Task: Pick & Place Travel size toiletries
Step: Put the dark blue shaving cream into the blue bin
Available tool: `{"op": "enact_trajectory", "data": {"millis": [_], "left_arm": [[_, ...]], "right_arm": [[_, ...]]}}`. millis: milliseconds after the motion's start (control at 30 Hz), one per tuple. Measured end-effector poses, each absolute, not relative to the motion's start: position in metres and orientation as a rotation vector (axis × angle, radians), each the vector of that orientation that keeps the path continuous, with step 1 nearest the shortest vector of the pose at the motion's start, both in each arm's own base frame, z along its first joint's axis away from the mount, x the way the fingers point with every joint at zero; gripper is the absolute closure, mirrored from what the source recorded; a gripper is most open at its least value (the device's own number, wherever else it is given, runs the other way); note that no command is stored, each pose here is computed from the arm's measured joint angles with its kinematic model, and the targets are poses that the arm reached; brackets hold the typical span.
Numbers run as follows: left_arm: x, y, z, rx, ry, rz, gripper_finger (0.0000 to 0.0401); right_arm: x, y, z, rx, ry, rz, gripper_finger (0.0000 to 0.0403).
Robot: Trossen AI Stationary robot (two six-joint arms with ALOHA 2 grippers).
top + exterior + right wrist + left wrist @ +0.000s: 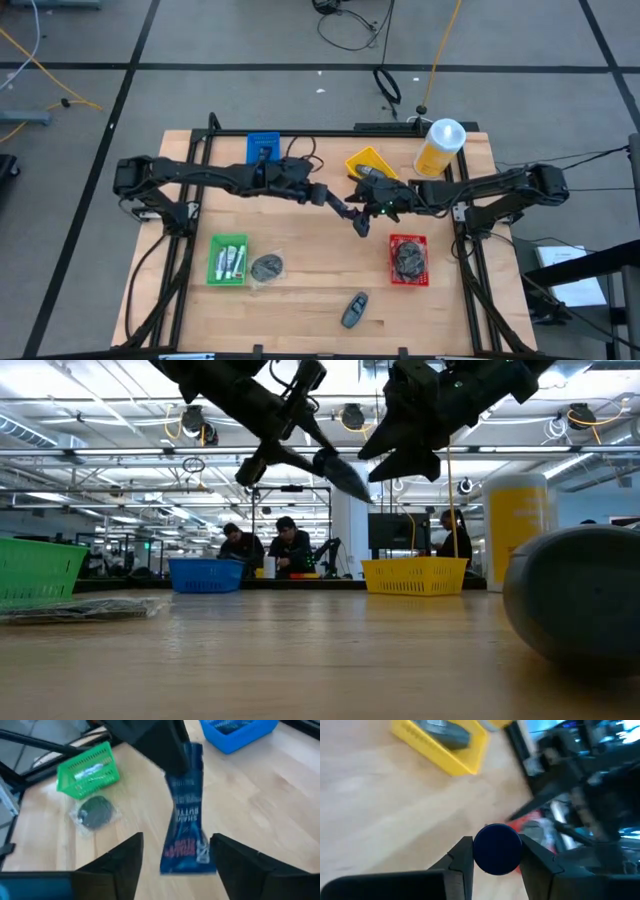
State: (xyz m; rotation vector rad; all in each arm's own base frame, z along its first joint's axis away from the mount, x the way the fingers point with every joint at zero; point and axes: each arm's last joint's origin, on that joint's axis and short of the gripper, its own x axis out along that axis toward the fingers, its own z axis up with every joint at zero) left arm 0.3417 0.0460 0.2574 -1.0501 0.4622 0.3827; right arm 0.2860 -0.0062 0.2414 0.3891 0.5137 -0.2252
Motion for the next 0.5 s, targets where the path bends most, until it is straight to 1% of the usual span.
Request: {"op": "enact_trajectory", "data": {"millis": [167, 367, 500], "left_arm": [[0.324, 0.067, 0.259, -1.001, 0.517, 0.501, 0.0286], [0.291, 0.100, 0.266, -0.921, 0.568, 0.708, 0.0291], [0.269, 0.121, 0.274, -0.897, 0.560, 0.815, 0.0281]], "right_arm": [[0.279, -0.009, 0.247, 0.392, 0.514, -0.235, 0.0157], [0.278, -0.008, 0.249, 0.398, 0.509, -0.229, 0.0161], [0.277, -0.007, 0.247, 0.402, 0.527, -0.234, 0.0166]]}}
